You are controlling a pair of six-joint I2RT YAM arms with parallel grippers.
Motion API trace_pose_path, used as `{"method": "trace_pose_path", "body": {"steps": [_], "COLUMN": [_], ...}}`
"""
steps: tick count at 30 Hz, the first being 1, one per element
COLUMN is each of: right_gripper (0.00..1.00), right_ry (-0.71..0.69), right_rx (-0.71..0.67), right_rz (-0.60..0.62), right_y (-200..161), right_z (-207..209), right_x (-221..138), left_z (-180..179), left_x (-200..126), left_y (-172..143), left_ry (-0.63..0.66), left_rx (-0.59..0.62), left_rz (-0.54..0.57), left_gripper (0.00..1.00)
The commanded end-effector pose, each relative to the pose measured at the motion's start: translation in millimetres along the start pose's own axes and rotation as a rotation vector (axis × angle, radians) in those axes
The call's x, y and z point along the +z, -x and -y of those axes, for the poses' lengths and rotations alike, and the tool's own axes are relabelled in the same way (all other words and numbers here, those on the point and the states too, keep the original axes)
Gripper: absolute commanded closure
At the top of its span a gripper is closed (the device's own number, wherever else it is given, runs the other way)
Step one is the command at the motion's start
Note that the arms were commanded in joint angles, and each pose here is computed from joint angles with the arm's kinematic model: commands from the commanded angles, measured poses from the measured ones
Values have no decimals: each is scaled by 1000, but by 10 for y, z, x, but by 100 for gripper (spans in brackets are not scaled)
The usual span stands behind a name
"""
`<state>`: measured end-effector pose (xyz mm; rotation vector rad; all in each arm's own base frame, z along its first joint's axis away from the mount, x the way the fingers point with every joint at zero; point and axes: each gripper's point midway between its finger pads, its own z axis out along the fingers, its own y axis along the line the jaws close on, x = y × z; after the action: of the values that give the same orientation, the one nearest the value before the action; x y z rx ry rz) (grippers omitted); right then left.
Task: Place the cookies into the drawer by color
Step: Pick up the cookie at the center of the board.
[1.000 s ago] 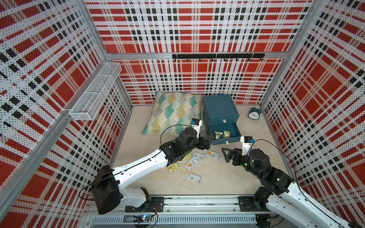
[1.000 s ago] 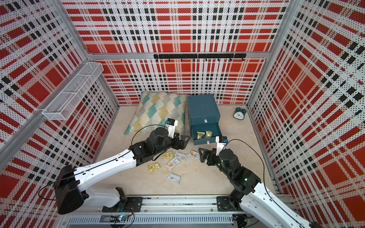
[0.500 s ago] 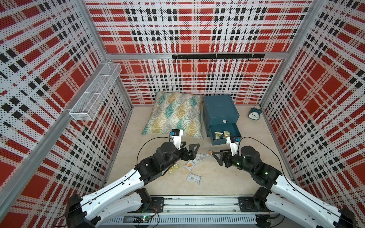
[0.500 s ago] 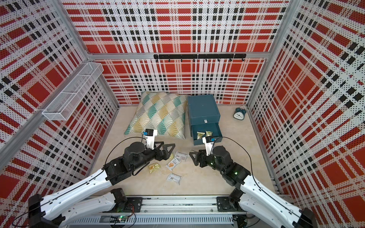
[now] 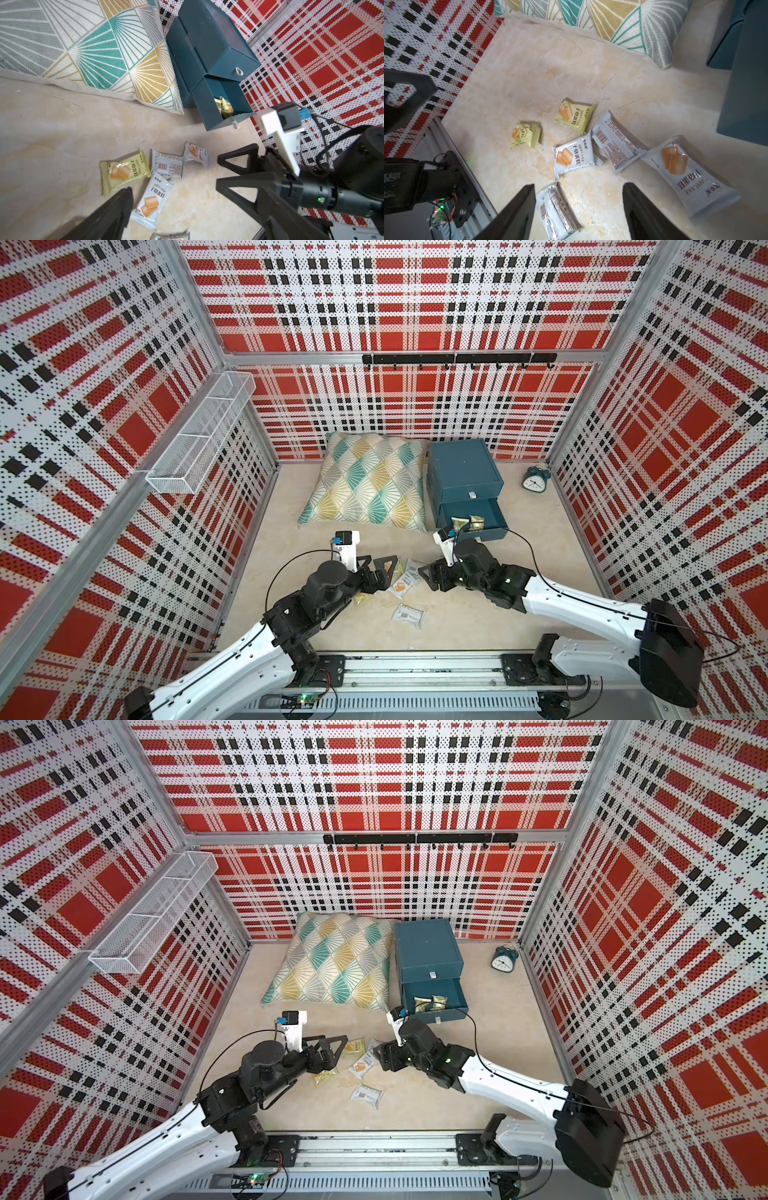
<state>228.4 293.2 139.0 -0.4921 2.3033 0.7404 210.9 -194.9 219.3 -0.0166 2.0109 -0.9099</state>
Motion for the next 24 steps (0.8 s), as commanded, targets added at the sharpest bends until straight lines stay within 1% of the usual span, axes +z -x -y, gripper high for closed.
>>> {"method": "trace_pose_path", "body": {"steps": [1, 6, 9, 13, 18, 24], "right_gripper": [27, 27, 26, 25, 24, 23], "right_ry": [-38, -65, -77, -96, -72, -21], "right_rx": [-56, -75, -121, -160, -211, -241], "right_rz": [12, -31, -82, -119, -169, -226], "right_y": [114, 158, 119, 126, 131, 85], "right_z": [-16, -36, -32, -27, -103, -207], "right_x": [161, 472, 677, 884, 1116, 1383], "left_z": [-83, -75, -100, -136, -197, -271], "left_x": [-32, -53, -44, -34, -42, -26], "left_y": [16, 43, 36, 13, -14, -41], "left_ry": [24, 16, 25, 34, 46, 63], "left_rx": [-17, -25, -24, -26, -31, -33], "left_rz": [20, 36, 37, 36, 41, 37], "left_gripper": [1, 1, 1, 1, 1, 1]}}
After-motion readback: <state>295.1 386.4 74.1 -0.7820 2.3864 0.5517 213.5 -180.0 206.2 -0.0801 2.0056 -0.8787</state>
